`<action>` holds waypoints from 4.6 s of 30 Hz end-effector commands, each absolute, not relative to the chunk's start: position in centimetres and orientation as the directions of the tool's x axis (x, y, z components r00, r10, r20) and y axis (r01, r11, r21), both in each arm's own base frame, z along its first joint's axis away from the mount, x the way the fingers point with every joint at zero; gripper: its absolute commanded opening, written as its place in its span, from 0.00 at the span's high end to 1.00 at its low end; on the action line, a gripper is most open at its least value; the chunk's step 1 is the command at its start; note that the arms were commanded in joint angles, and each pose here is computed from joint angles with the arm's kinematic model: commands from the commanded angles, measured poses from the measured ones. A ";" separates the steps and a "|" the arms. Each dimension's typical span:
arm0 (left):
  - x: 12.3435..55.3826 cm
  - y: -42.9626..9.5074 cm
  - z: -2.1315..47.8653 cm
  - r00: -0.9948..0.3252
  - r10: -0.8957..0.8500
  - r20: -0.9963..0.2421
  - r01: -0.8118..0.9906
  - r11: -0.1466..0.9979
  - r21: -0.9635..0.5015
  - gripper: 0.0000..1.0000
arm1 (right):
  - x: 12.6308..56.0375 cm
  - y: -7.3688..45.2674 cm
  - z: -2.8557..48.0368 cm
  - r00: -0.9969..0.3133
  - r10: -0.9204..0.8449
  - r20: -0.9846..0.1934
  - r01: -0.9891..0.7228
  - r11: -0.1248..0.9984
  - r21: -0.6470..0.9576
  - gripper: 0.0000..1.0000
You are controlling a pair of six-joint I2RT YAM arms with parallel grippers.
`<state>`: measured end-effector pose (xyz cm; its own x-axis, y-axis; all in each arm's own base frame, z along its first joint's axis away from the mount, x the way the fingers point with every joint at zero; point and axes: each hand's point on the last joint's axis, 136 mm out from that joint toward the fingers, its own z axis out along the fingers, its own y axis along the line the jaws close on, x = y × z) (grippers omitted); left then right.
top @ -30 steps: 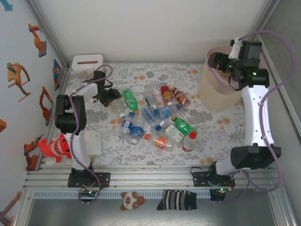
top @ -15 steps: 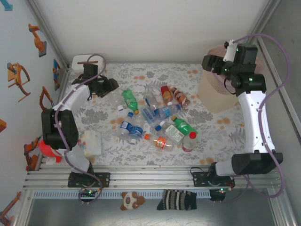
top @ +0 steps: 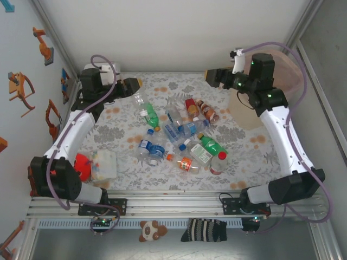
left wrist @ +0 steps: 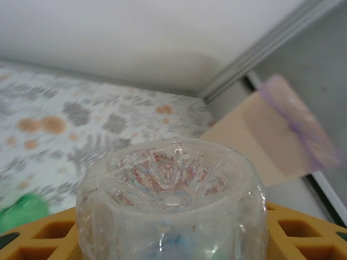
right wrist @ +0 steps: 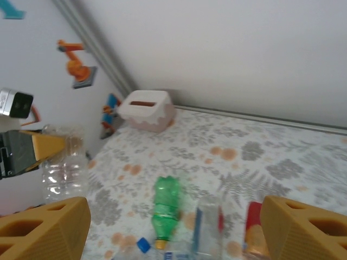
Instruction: Put the plastic bottles in the bin
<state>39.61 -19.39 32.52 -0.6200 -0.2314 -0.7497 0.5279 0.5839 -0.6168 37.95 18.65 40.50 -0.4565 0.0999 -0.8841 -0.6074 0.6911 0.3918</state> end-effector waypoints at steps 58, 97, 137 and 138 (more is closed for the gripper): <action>24.8 -28.4 49.3 -0.141 -0.172 -0.975 0.983 0.094 -0.159 0.47 | 25.5 36.1 46.0 -0.284 -0.006 -0.959 -0.957 -0.066 0.284 0.36; 28.2 -25.0 45.2 -0.110 -0.144 -0.983 0.864 0.475 -0.167 0.18 | 43.4 10.6 49.7 -0.195 0.348 -0.917 -0.386 0.832 0.398 0.46; 29.2 -25.0 42.7 -0.185 -0.130 -0.974 0.833 0.505 -0.225 0.19 | 57.9 -8.2 19.2 -0.305 0.937 -0.171 0.610 0.330 0.720 0.47; 29.2 -25.0 42.8 -0.185 -0.130 -0.974 0.833 0.505 -0.225 0.19 | 57.9 -8.2 19.0 -0.306 0.937 -0.169 0.614 0.329 0.717 0.46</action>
